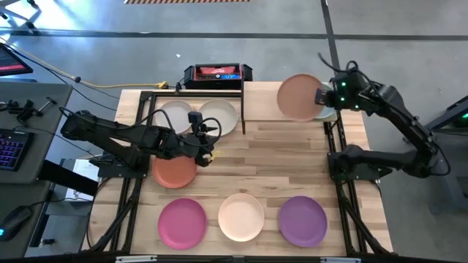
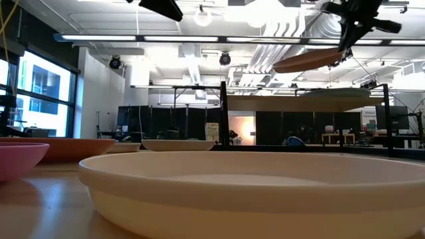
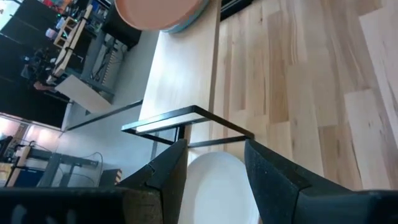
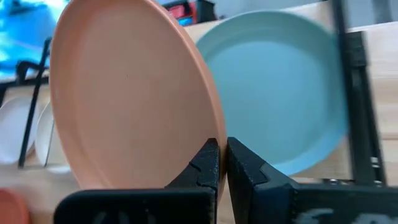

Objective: Place and stack plates onto a shelf
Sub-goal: Stack the brown plate on top of the blue plate on the shelf

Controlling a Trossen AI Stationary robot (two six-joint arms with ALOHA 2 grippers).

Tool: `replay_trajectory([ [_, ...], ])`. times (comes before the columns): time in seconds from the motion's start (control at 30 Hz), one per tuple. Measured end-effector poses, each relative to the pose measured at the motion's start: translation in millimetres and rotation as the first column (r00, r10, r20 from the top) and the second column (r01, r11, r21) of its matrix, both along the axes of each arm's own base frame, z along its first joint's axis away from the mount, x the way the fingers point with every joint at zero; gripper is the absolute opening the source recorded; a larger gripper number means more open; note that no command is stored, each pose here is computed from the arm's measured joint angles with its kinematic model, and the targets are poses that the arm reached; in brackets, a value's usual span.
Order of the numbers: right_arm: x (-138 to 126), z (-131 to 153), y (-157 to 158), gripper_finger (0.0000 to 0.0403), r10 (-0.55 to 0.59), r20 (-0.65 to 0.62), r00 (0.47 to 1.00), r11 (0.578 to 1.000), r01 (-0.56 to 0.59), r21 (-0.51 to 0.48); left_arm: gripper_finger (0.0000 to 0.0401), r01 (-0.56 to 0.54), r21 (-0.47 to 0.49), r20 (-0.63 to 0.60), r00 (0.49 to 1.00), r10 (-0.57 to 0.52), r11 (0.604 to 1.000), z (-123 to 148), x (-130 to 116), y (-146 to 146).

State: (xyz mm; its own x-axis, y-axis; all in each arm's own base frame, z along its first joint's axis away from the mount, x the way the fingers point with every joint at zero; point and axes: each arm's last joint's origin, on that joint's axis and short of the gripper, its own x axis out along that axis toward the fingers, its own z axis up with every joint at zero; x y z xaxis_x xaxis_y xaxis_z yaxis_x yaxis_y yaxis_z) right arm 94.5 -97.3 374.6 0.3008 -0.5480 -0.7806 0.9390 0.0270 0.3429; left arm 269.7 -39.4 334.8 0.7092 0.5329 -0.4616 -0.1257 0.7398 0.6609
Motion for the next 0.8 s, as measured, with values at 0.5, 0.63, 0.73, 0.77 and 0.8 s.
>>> replay_trajectory([
  [0.5,-33.9,0.9,-19.0,0.0000,-0.130,-0.025,0.991,0.991,0.130,-0.001,0.0149,0.000,0.000,0.001,1.000,0.000,1.000,0.2,0.2,0.5],
  [0.63,-39.9,-1.1,-21.6,0.0000,-0.145,-0.041,0.989,0.989,0.146,0.026,0.0149,-0.017,0.000,0.000,1.000,0.017,1.000,0.1,0.8,5.1],
  [0.73,-42.4,-4.8,-24.3,0.0000,-0.156,-0.081,0.984,0.985,0.161,0.062,0.0149,-0.034,0.000,0.001,0.999,0.034,0.999,0.2,1.4,9.6],
  [0.77,-42.4,-5.6,-25.8,0.0000,-0.158,-0.087,0.984,0.984,0.165,0.068,0.0149,-0.040,0.000,0.000,0.999,0.040,0.999,0.1,1.5,11.3],
  [0.8,-42.0,-6.2,-27.3,0.0000,-0.159,-0.090,0.983,0.983,0.166,0.072,0.0149,-0.044,0.000,0.001,0.999,0.044,0.999,0.2,1.7,12.3],
])
